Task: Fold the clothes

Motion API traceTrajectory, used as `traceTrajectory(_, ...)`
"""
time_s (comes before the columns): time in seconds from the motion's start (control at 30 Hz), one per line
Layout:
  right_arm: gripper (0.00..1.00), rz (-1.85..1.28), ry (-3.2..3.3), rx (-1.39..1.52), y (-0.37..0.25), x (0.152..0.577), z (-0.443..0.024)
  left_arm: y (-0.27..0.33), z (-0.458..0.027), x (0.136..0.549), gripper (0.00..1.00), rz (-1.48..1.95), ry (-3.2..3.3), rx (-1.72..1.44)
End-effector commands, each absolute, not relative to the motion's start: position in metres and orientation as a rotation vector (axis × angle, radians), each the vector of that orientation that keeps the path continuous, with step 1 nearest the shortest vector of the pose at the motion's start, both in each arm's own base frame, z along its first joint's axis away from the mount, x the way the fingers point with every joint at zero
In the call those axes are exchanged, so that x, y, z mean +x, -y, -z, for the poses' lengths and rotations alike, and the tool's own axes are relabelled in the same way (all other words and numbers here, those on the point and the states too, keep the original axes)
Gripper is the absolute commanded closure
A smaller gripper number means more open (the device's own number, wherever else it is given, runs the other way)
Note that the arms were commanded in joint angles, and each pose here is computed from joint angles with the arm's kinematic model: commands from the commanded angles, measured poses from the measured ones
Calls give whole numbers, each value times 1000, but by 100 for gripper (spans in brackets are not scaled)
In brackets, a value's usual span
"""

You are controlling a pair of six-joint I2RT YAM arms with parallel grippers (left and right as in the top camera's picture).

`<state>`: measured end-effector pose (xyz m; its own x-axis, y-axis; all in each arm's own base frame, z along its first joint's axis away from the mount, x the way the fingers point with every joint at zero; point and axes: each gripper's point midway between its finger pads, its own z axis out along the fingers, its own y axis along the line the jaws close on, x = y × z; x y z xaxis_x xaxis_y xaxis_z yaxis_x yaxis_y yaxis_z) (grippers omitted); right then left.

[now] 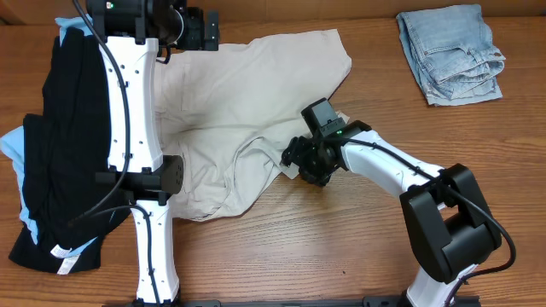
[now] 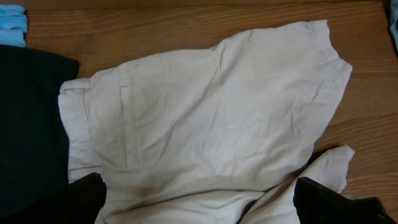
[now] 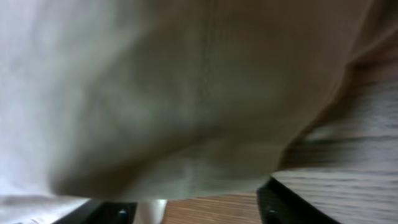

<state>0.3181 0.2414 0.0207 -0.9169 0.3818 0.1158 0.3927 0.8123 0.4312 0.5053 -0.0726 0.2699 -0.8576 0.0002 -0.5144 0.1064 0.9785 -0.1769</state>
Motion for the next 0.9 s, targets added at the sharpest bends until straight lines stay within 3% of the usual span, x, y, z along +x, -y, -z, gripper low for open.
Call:
traceTrajectory(0.0, 44, 716, 2989, -672, -243, 319, -25, 69, -264, 507, 0, 244, -2606, 50)
traceTrajectory(0.07, 66, 720, 3002, -629, -244, 319, -25, 69, -264, 507, 0, 242, -2606, 50)
traceTrajectory(0.1, 85, 724, 3010, -597, -244, 319, -25, 68, -264, 507, 0, 234, -2606, 47)
traceTrajectory(0.13, 93, 734, 3010, -564, -245, 318, -26, 67, -263, 507, 0, 225, -2606, 45)
traceTrajectory(0.47, 96, 632, 2964, -388, -215, 280, -65, 67, -263, 507, 0, 225, -2606, 48)
traceTrajectory(0.87, 94, 68, 2690, -302, -143, 153, -102, 68, -263, 507, 0, 203, -2600, 126)
